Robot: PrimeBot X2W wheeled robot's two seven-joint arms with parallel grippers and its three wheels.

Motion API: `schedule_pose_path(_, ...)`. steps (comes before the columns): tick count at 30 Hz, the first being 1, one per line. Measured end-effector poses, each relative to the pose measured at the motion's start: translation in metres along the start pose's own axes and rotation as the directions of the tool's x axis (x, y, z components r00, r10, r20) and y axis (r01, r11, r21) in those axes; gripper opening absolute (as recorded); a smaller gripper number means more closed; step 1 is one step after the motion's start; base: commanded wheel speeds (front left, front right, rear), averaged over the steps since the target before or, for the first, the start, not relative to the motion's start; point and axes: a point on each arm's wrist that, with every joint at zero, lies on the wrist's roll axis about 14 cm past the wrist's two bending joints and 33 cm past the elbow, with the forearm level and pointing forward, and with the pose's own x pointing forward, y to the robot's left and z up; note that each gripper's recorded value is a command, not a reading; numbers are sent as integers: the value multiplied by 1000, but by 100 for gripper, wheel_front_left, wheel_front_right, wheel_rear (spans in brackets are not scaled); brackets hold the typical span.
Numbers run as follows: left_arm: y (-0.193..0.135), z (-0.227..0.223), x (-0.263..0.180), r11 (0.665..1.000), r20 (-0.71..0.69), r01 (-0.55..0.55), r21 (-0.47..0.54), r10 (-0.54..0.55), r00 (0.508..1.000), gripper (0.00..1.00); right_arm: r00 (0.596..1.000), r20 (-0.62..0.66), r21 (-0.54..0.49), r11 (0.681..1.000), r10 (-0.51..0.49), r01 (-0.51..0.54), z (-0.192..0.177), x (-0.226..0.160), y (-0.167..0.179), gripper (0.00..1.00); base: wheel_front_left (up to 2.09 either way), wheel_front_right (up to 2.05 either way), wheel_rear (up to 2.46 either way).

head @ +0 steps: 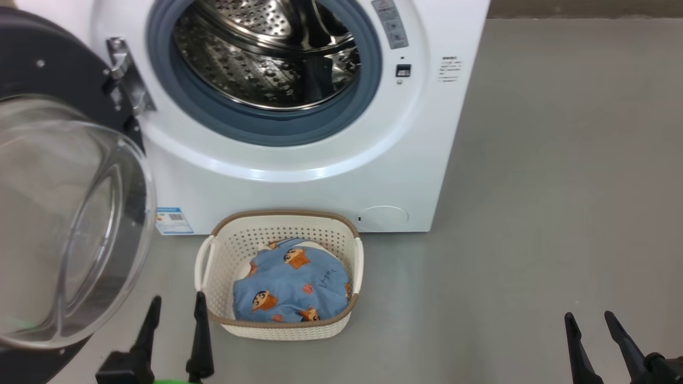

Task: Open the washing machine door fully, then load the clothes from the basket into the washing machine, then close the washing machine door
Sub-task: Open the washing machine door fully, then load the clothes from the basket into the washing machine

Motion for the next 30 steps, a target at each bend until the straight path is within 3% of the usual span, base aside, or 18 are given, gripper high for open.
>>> schedule_pose_path(8, -14, -13, -7, 999, -40, 50, 1, -50, 998, 100, 1000, 12, 1, 1000, -29, 29, 4, -9, -8, 100, 0, 0, 0)
schedule_pose_path(30, -15, -14, -16, 998, -48, 59, 0, -59, 997, 100, 997, 29, -9, 998, -69, 69, 8, -25, -18, 100, 0, 0, 0)
